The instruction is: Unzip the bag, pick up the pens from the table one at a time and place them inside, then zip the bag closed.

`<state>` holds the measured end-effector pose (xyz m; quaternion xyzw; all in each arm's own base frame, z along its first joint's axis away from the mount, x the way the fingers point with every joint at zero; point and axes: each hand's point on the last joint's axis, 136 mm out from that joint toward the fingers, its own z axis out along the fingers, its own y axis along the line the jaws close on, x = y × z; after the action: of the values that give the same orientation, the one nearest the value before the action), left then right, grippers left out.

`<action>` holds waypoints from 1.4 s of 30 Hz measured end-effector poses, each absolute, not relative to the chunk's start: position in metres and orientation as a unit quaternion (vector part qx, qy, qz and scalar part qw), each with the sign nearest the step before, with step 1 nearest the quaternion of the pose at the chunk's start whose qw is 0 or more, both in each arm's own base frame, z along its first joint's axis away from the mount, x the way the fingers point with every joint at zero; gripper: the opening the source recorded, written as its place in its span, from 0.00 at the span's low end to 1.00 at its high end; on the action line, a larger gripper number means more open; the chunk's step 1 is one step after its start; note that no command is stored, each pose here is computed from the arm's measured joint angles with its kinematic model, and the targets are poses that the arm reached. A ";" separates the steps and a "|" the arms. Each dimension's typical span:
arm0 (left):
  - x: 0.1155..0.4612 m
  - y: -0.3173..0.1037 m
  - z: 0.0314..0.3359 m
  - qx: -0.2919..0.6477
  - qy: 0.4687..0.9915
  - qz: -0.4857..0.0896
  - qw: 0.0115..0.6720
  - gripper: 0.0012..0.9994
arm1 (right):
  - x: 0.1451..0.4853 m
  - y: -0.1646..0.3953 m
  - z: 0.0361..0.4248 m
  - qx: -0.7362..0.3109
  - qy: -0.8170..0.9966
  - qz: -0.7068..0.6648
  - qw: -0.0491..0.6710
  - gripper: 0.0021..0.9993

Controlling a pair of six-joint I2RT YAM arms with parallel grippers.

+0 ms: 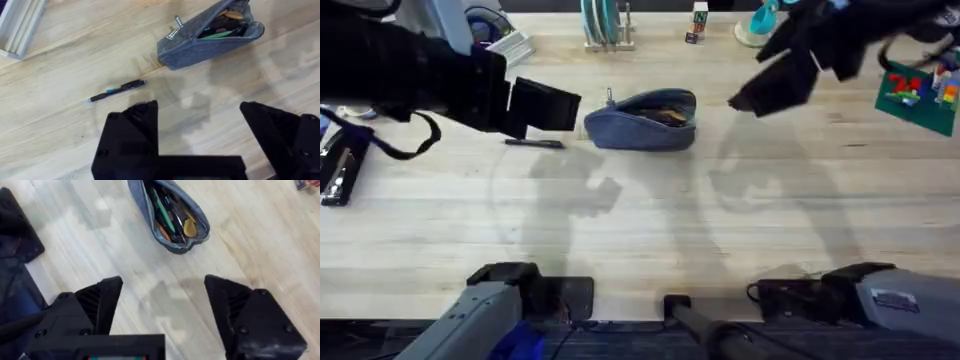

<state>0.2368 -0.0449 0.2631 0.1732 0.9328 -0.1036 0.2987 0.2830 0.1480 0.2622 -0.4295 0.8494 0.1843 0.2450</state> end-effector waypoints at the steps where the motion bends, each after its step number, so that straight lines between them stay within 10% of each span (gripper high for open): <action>1: 0.237 -0.045 0.263 0.173 0.933 -0.104 0.299 1.00 | 0.278 0.146 0.263 -0.428 0.849 0.182 0.252 1.00; 42: 0.253 0.015 0.256 -0.034 0.956 0.009 0.291 0.99 | 0.243 0.135 0.231 -0.363 0.887 0.195 0.206 1.00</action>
<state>0.2527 0.0150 0.2565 -0.0342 0.9562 0.0086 0.2906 0.2434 0.1350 0.2308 -0.3631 0.8875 0.1952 0.2061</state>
